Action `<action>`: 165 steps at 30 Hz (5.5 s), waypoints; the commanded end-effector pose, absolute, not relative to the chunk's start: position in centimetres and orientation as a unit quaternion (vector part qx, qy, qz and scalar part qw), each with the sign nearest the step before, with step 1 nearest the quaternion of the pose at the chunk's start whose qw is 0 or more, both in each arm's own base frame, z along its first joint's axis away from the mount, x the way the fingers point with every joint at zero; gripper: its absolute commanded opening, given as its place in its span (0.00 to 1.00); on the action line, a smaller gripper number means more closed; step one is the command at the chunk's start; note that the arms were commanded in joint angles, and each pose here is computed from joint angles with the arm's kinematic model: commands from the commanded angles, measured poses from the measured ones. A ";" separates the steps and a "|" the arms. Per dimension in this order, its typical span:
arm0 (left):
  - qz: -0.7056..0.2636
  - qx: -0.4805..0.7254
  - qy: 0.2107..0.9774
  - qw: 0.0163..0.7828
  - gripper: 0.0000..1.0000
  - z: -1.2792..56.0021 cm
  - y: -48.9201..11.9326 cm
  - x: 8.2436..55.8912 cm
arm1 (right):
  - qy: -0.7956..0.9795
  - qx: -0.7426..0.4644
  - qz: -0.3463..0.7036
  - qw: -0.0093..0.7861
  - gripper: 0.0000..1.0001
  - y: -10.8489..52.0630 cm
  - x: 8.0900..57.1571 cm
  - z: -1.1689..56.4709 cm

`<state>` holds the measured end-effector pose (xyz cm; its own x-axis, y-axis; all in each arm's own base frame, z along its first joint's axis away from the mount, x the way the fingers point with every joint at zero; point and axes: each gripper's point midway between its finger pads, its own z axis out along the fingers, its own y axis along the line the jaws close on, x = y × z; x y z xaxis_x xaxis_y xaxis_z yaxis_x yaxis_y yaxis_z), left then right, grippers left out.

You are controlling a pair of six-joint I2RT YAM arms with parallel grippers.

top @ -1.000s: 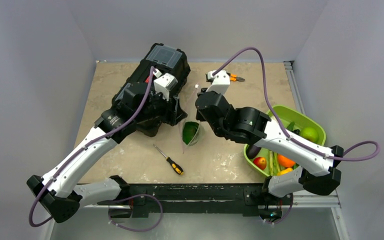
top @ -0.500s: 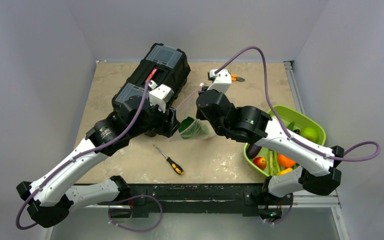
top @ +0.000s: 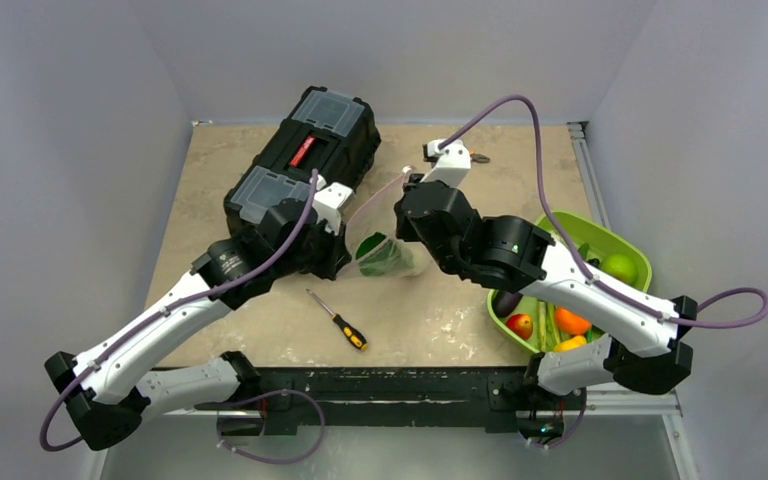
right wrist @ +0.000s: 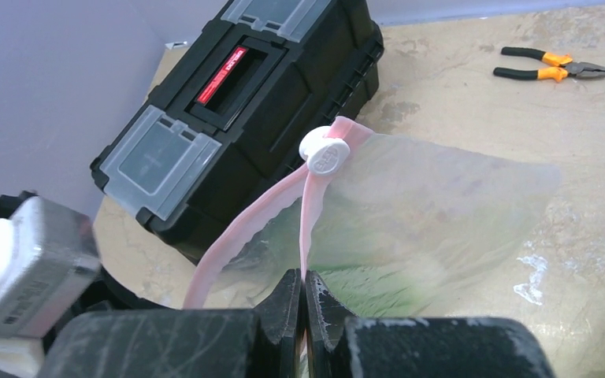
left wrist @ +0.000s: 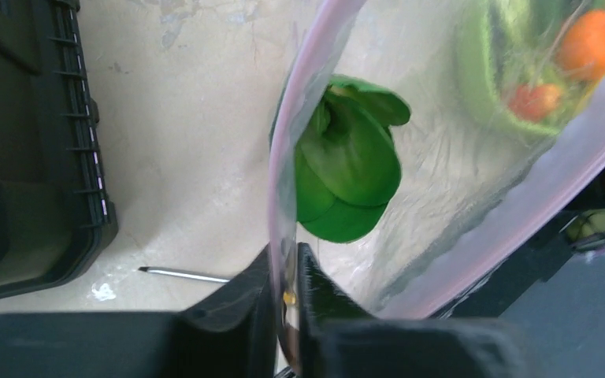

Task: Place the food in the zip-top bag and seal the zipper
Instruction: Adjust the zipper food storage bag at the center of the board, then pick up the fake fruit from the bin.

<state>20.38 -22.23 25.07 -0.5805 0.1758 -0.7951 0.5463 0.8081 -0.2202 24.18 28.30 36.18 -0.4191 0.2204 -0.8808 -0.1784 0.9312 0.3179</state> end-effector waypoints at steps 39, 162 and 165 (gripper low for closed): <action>-0.228 0.325 0.861 0.319 0.00 29.7 -28.2 23.2 | 0.864 0.002 0.224 0.451 0.00 22.2 27.4 29.8; -0.159 0.284 0.844 0.427 0.00 29.1 -24.9 27.7 | 0.917 0.337 -0.081 0.195 0.56 2.9 15.1 7.9; -0.163 0.284 0.843 0.426 0.00 29.2 -25.0 27.6 | 0.916 0.339 -0.089 0.195 0.50 2.7 15.2 7.8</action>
